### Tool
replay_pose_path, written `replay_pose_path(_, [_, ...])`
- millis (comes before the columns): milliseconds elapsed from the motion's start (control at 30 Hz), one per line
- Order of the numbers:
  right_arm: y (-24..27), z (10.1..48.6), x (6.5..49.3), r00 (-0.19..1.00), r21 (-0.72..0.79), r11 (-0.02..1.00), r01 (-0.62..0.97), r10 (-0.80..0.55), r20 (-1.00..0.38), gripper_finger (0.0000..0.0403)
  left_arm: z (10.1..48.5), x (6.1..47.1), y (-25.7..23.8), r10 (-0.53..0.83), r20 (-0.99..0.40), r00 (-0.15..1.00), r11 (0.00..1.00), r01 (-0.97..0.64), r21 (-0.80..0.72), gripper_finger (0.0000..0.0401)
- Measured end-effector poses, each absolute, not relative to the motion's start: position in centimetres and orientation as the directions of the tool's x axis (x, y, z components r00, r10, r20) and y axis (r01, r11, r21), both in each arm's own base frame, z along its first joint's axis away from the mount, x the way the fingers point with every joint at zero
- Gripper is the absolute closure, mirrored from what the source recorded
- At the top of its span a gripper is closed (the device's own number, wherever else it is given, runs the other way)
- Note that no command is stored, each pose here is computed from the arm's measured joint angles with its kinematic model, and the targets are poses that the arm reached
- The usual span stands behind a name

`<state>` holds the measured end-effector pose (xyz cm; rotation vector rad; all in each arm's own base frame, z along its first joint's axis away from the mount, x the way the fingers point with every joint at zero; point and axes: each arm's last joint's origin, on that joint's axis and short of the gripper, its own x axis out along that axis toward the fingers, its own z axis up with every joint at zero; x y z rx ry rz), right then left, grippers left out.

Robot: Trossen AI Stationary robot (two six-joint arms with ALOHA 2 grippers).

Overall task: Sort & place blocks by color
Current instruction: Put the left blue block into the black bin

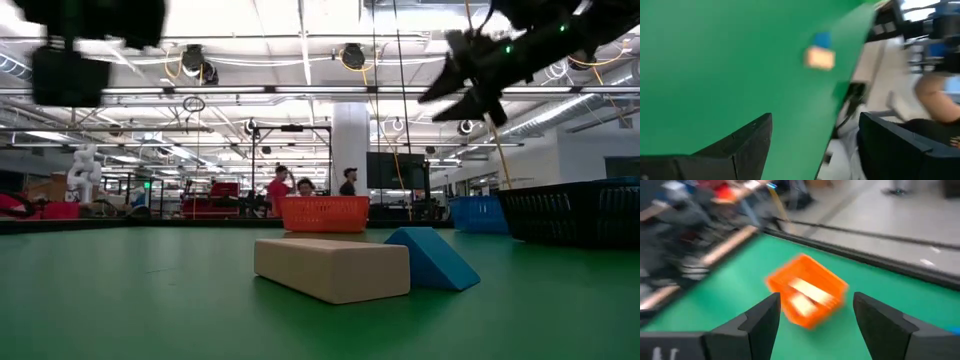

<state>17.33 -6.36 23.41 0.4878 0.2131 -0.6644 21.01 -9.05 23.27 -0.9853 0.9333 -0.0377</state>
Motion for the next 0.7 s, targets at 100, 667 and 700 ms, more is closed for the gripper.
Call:
replay_pose_path(100, [-5.2,24.5,18.0,0.839,0.37,0.753,0.544,-0.493,-0.231,0.0164,23.0,18.9,-10.2,-0.373,-0.739,0.561,0.56,-0.499,-0.661,0.0105])
replay_pose_path(667, [1.7,25.1,19.0,0.988,0.404,0.906,0.13,-0.154,0.029,0.0164,19.6,14.0,-15.5,-0.342,-0.919,0.195,0.405,-0.852,-0.332,0.0105])
replay_pose_path(700, [1.9,24.9,18.8,0.989,0.408,0.906,0.111,-0.143,0.049,0.0164,19.4,13.8,-15.8,-0.335,-0.925,0.18,0.395,-0.864,-0.312,0.0105])
